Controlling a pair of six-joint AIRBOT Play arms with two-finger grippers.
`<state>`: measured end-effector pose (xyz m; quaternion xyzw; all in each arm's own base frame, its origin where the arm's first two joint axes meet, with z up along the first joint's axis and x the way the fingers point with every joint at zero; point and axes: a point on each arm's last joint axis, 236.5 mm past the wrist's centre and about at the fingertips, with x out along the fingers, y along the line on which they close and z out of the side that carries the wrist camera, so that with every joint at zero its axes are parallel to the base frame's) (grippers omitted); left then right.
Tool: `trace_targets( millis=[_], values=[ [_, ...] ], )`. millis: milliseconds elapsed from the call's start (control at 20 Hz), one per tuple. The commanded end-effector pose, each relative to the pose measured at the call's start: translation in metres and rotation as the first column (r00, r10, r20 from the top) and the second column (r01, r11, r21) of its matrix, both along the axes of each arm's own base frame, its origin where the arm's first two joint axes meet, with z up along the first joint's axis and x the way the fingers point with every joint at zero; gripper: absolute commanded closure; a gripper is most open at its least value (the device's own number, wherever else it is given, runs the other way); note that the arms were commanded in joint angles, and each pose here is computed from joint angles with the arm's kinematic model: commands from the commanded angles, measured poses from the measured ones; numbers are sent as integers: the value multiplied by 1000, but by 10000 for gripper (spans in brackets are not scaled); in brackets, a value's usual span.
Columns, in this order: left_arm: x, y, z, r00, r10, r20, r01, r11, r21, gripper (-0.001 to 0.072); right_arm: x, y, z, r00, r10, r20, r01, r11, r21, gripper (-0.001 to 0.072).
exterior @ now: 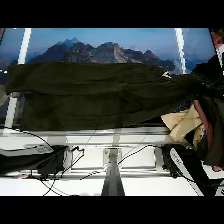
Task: Fold the clothes and pants, and hang the long-sleeved shirts on hangers.
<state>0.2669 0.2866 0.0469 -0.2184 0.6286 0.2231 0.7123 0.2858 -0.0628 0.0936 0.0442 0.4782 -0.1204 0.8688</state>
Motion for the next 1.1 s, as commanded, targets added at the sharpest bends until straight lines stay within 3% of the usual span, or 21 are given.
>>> trace_targets(
  millis=[0, 150, 200, 250, 300, 400, 750, 1050],
  values=[
    [-32, -41, -21, 979, 153, 136, -129, 977, -168, 210, 2, 0, 2, 1000, 2, 11, -2, 1000, -2, 676],
    [-70, -81, -66, 974, 198, 110, -162, 949, -272, 205, 6, 0, 4, 1000, 4, 29, -4, 1000, -1, 676],
    [-83, -94, -80, 977, 194, 83, -161, 938, -306, 179, 6, 0, 4, 999, 4, 33, -4, 1000, -2, 677],
    [-93, -105, -91, 977, 207, 56, -176, 924, -339, 85, 7, 0, 5, 999, 4, 35, -4, 1000, -2, 676],
    [-100, -113, -100, 974, 222, 34, -195, 910, -367, 49, 7, 0, 5, 999, 4, 36, -4, 1000, -2, 676],
    [-108, -126, -112, 977, 212, 16, -189, 898, -397, 53, 7, 0, 5, 999, 5, 37, -5, 1000, -3, 677],
    [-116, -137, -146, 970, 243, 3, -223, 896, -385, 55, 7, 0, 5, 999, 5, 38, -5, 1000, -2, 676],
    [-105, -100, -157, 954, 287, 84, -259, 933, -249, 108, 7, 0, 5, 999, 5, 38, -5, 1000, -2, 676]
  ],
)
